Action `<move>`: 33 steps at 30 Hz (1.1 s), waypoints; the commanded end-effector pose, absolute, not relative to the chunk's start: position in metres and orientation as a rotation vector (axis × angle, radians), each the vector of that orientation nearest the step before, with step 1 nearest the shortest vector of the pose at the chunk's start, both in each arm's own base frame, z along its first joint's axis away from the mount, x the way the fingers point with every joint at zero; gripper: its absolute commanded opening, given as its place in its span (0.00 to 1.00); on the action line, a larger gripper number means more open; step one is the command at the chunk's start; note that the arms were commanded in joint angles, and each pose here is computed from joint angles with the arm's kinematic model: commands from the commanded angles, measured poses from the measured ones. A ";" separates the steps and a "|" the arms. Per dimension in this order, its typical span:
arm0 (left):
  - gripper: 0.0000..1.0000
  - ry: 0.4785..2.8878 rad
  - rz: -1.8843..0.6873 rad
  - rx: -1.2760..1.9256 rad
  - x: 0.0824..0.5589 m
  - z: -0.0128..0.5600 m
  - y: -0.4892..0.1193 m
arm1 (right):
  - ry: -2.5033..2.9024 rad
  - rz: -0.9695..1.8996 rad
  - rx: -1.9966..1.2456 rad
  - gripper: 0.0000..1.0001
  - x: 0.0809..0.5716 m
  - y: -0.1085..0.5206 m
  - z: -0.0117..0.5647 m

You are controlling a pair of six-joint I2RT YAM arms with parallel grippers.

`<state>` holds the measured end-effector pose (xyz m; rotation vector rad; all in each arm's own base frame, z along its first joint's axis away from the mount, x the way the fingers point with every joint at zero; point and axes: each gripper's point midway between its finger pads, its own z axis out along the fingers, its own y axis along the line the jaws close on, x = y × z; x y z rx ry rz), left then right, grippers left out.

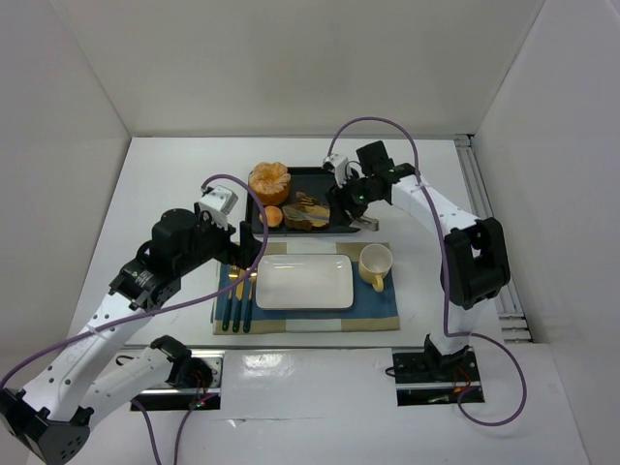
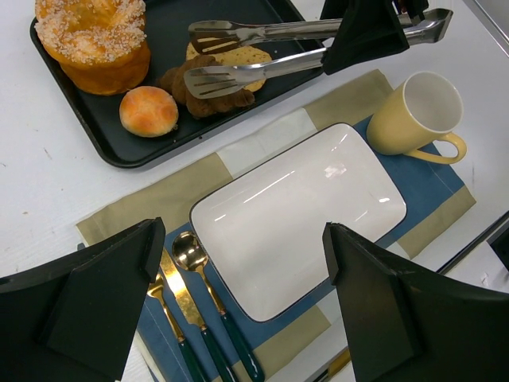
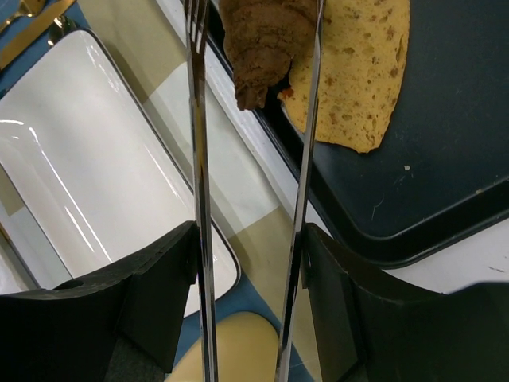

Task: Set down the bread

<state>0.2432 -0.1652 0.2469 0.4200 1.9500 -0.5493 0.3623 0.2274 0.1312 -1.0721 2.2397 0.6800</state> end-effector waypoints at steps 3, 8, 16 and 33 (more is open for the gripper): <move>1.00 1.886 -0.544 0.430 0.247 0.260 -0.166 | 2.193 0.624 -1.073 0.63 0.371 0.228 0.135; 1.00 1.886 -0.544 0.430 0.247 0.260 -0.166 | 2.196 0.613 -1.070 0.63 0.372 0.227 0.135; 1.00 1.886 -0.544 0.430 0.247 0.260 -0.166 | 2.229 0.612 -1.082 0.63 0.369 0.229 0.123; 1.00 1.886 -0.544 0.430 0.247 0.260 -0.166 | 2.245 0.638 -1.114 0.32 0.359 0.236 0.121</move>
